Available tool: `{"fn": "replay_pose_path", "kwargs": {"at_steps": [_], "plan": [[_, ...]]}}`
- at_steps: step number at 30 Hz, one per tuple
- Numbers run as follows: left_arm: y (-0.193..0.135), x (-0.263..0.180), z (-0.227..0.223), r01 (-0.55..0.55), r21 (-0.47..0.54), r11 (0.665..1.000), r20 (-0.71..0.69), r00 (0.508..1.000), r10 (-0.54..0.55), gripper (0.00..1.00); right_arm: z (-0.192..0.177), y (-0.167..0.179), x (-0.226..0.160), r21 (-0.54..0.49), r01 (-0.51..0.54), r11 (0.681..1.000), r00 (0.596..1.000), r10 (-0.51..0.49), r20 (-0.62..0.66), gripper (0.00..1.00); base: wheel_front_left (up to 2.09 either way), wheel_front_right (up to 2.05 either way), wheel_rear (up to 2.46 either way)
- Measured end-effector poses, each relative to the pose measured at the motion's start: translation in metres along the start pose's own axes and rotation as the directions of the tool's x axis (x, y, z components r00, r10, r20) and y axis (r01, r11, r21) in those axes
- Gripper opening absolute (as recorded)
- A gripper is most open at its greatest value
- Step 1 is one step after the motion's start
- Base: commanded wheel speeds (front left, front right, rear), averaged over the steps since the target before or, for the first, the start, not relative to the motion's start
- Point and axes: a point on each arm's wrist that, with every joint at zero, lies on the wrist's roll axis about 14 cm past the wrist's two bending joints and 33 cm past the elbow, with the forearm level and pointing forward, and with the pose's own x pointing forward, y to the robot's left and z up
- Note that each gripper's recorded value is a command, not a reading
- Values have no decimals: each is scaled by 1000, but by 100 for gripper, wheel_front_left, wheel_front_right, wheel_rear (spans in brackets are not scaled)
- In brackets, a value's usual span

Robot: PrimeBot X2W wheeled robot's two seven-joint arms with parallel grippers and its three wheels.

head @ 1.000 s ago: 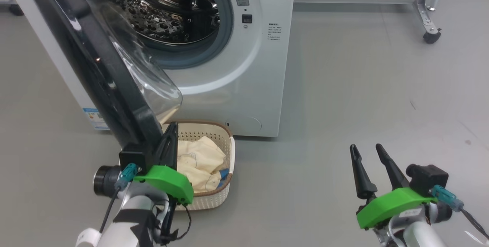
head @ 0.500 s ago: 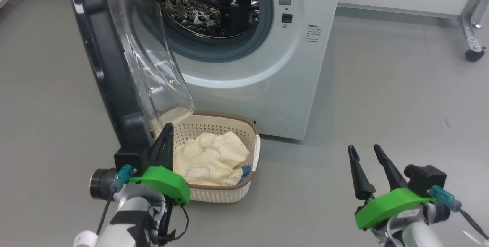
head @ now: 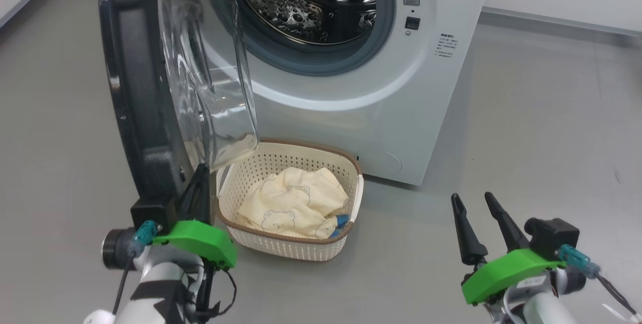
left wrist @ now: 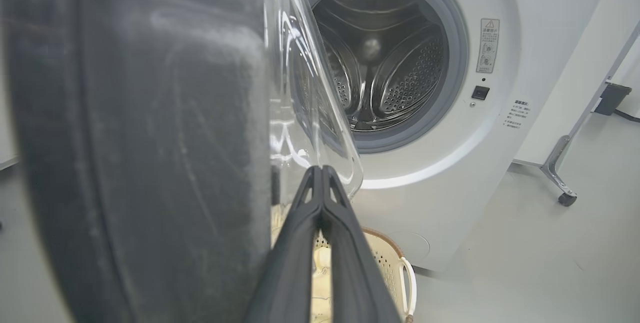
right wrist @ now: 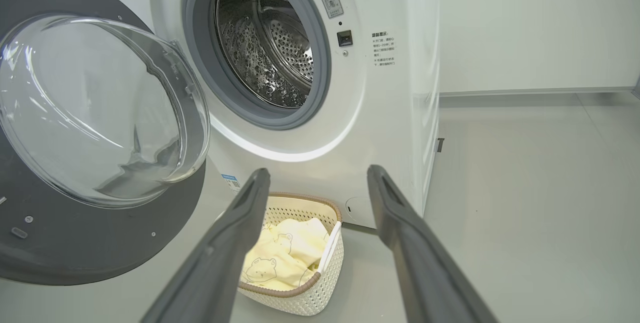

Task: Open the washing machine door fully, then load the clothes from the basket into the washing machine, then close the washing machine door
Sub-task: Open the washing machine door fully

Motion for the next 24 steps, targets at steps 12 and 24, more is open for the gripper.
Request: {"fn": "replay_pose_path", "kwargs": {"at_steps": [12,24], "plan": [[49,-15,-2,-139,-2,990,0,990,139,0,-11,6,6,19,-23,1000,999,24,-30,100,0,0,0],[91,-20,2,-249,1,968,10,968,249,0,-23,6,13,37,-28,999,998,30,-60,100,0,0,0]]}}
